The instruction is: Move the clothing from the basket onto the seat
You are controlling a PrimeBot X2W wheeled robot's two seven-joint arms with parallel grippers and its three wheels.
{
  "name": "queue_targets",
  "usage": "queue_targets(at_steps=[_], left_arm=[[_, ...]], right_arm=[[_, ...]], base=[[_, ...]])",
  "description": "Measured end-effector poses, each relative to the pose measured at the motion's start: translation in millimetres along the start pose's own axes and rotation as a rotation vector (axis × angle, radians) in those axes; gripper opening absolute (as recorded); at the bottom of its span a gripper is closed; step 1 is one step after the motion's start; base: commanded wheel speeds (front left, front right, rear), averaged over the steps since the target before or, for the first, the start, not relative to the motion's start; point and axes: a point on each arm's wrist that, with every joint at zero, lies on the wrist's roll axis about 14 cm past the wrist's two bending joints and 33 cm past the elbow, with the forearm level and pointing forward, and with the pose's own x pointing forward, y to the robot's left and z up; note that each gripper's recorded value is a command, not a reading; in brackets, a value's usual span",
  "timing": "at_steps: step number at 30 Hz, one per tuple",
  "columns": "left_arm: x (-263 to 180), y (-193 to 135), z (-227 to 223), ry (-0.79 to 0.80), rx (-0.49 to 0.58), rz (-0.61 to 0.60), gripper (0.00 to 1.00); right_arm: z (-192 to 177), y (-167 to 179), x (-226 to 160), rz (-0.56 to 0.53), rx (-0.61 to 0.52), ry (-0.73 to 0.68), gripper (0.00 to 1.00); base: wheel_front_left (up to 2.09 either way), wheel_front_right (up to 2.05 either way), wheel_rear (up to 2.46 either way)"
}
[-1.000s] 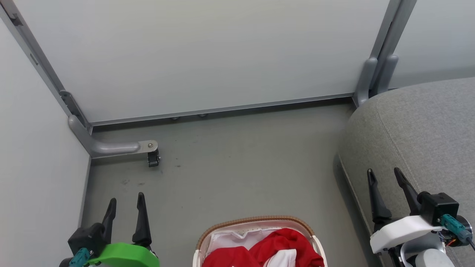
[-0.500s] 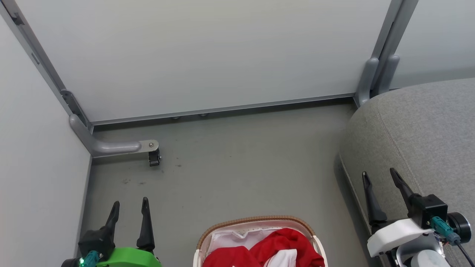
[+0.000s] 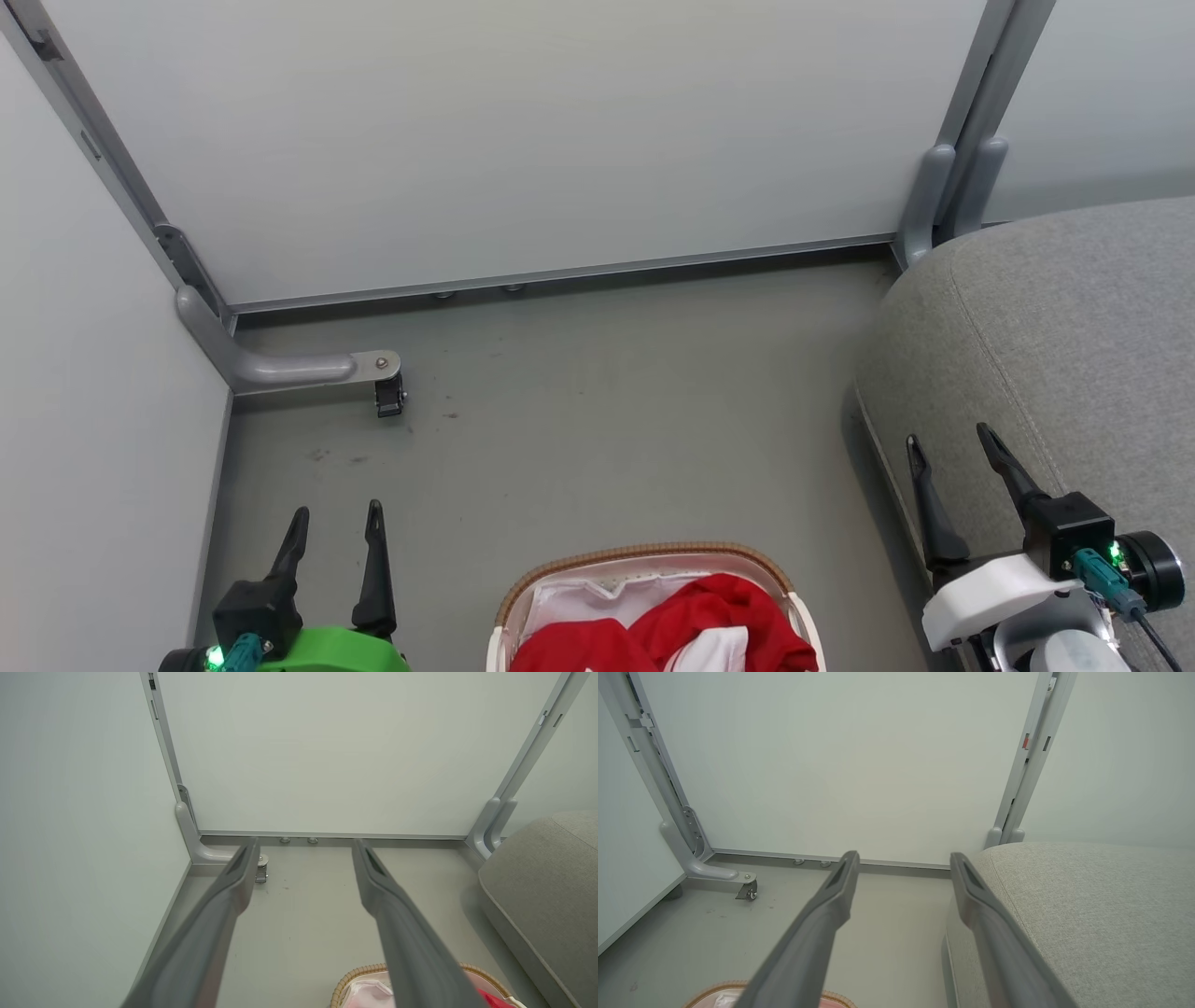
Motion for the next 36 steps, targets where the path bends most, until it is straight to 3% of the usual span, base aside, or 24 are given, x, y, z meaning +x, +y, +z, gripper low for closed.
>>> queue_targets(at_steps=[25, 36], left_arm=[[3.5, -11.1, -4.1, 0.014, -0.005, -0.036, 1.0], [41.4, -93.9, -48.1, 0.161, 0.116, -0.365, 1.0]], right_arm=[[-1.7, -4.3, 0.9, -0.012, -0.001, 0.004, 1.0], [-2.4, -23.5, 35.8, -0.057, -0.01, -0.013, 1.0]], base=[[0.0, 0.0, 0.0], [0.0, 0.0, 0.0]])
